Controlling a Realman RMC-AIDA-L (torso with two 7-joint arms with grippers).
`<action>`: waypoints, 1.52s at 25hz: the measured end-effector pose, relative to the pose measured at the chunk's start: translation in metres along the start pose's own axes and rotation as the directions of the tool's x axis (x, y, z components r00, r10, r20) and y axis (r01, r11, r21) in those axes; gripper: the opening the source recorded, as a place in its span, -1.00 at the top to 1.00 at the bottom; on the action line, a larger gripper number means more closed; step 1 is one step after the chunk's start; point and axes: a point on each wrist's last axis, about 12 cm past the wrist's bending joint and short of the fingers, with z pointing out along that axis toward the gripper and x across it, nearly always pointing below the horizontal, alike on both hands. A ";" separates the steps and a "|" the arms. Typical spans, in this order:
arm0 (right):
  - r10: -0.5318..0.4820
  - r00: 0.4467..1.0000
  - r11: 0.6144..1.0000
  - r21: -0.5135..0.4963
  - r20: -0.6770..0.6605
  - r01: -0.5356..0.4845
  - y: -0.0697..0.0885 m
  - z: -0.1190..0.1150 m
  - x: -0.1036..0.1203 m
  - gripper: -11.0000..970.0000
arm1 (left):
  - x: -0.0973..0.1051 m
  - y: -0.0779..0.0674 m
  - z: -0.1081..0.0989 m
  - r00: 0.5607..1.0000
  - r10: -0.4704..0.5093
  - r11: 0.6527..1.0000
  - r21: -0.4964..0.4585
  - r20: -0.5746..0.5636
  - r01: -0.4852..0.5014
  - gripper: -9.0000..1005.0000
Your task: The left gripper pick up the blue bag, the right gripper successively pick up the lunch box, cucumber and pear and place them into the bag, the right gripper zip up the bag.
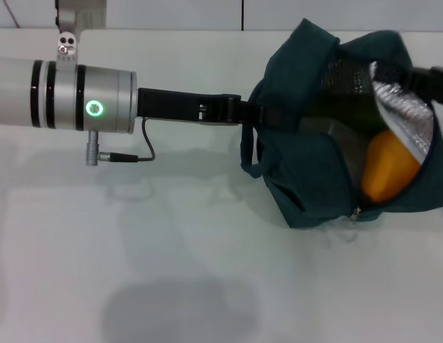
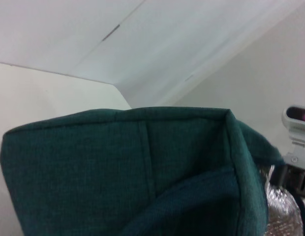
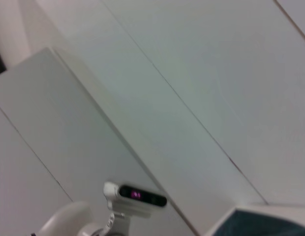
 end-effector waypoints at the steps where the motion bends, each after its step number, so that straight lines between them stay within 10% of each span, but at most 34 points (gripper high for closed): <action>1: 0.007 1.000 1.000 0.004 -0.010 -0.007 -0.001 0.002 0.002 0.94 | 0.000 0.001 0.000 1.000 0.000 1.000 -0.007 0.005 0.000 0.88; 23: -0.088 0.967 0.987 0.151 0.240 0.052 -0.013 0.015 0.004 0.92 | -0.005 0.011 -0.002 0.997 0.061 0.994 -0.091 0.045 -0.057 0.87; 38: -0.074 0.945 0.988 0.152 0.317 0.027 -0.006 -0.020 0.008 0.06 | -0.012 0.011 -0.003 0.996 0.080 0.991 -0.109 0.043 -0.075 0.86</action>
